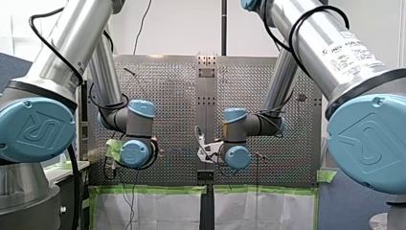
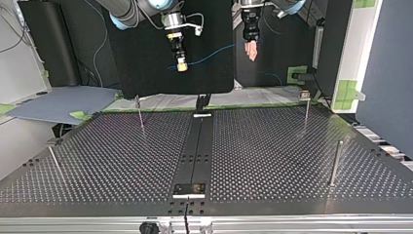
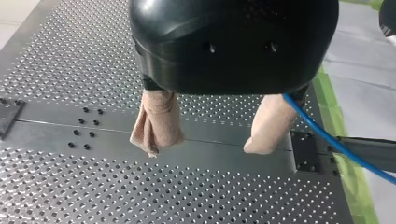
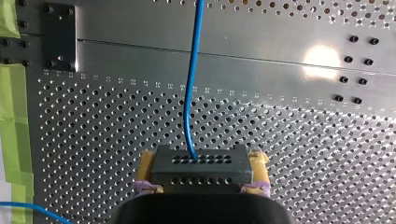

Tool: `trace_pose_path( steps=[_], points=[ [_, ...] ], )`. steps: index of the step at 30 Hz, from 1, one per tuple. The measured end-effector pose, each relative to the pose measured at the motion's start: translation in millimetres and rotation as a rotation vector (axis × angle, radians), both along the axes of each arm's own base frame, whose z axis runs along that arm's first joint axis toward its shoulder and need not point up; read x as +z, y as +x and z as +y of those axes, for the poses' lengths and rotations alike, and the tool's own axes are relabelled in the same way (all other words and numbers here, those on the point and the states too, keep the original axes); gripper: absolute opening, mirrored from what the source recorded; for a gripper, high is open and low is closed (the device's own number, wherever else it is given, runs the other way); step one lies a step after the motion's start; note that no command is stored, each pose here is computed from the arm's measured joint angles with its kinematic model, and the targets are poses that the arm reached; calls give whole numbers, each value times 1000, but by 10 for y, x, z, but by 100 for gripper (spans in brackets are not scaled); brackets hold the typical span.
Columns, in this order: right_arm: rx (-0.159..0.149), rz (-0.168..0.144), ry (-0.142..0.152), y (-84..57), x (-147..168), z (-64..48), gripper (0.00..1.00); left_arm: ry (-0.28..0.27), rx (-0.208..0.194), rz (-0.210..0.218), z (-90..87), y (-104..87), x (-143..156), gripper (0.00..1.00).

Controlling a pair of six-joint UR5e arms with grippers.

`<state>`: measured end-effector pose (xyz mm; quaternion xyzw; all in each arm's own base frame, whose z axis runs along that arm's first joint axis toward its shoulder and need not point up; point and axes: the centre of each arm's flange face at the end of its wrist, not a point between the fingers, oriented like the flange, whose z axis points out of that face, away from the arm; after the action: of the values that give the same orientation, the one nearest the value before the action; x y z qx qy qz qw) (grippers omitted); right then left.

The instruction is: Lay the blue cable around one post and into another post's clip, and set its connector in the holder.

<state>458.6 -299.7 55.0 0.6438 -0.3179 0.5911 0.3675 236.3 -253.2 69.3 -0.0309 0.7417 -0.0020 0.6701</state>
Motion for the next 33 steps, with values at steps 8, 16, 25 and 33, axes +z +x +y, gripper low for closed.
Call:
trace_pose_path(
  steps=[8,16,25,33],
  points=[
    [0,0,0,0,0,0,0,5,0,10,11,-21,5,100],
    [14,-7,11,-1,42,32,0,0,-4,8,-21,-5,26,100],
    [41,-78,40,58,401,2,0,-24,-4,-11,-83,95,250,100],
    [50,-175,32,199,903,-172,0,-124,70,-72,-133,344,620,100]
  ],
)
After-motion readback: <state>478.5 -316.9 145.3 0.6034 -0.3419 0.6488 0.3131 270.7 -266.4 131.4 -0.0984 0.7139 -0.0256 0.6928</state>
